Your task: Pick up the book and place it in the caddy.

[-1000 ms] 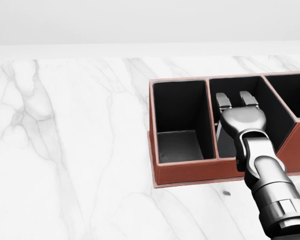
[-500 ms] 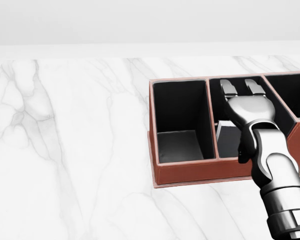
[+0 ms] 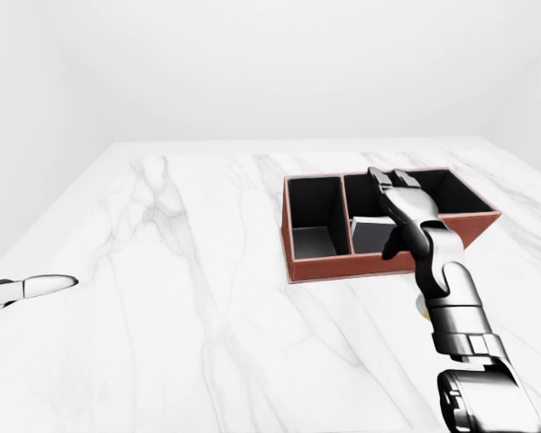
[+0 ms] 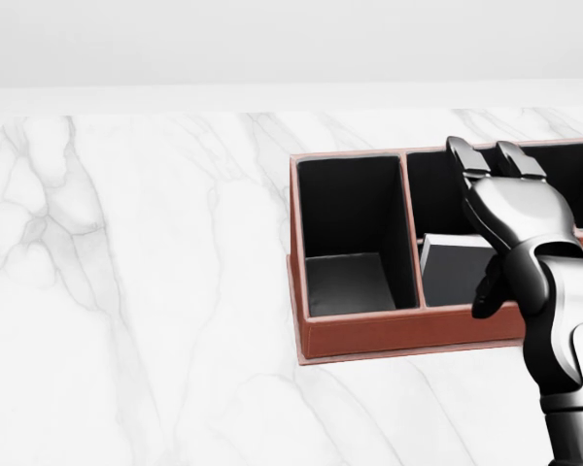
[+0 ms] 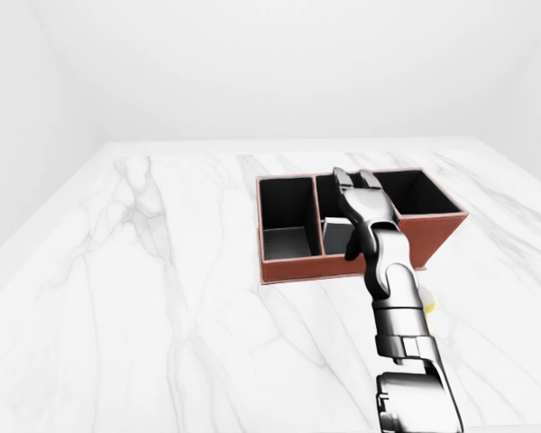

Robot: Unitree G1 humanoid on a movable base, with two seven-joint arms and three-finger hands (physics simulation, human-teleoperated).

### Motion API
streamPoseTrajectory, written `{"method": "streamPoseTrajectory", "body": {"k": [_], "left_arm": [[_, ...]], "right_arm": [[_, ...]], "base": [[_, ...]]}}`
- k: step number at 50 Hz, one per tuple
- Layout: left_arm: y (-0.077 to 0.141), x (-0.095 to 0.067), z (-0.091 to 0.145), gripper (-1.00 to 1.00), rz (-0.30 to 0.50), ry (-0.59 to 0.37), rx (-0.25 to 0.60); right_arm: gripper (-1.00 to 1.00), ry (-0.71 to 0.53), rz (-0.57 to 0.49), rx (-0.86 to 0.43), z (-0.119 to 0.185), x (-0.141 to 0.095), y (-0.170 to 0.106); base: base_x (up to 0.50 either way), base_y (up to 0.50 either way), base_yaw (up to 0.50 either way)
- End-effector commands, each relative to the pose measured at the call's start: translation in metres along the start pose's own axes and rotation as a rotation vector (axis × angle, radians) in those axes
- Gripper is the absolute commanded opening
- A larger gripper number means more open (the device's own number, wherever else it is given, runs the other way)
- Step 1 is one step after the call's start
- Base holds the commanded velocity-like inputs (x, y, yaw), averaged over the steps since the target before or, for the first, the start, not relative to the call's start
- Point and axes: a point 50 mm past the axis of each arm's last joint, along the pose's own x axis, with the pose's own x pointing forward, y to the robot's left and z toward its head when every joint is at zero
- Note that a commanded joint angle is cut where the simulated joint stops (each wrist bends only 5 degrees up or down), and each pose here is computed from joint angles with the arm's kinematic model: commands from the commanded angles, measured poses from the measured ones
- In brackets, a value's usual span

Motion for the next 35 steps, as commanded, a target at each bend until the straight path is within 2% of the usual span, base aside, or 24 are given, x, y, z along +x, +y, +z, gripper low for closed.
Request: {"method": "streamPoseTrajectory", "body": {"k": [1,10,35], "left_arm": [[-0.002,0.000,0.001,1.00,-0.010,-0.003,0.006],[-0.005,-0.002,-0.005,1.00,-0.025,0.028,0.005],[-0.008,-0.003,0.002,1.00,-0.051,0.005,0.029]], "right_arm": [[1.00,-0.061,-0.047,0.074,0.002,-0.025,-0.018],[1.00,-0.099,-0.079,0.138,-0.001,-0.047,-0.023],[1.00,-0.192,-0.200,0.343,-0.016,-0.103,-0.032]], "base": [[0.00,0.00,0.00],[0.00,0.00,0.00],[0.00,0.00,0.00]]}}
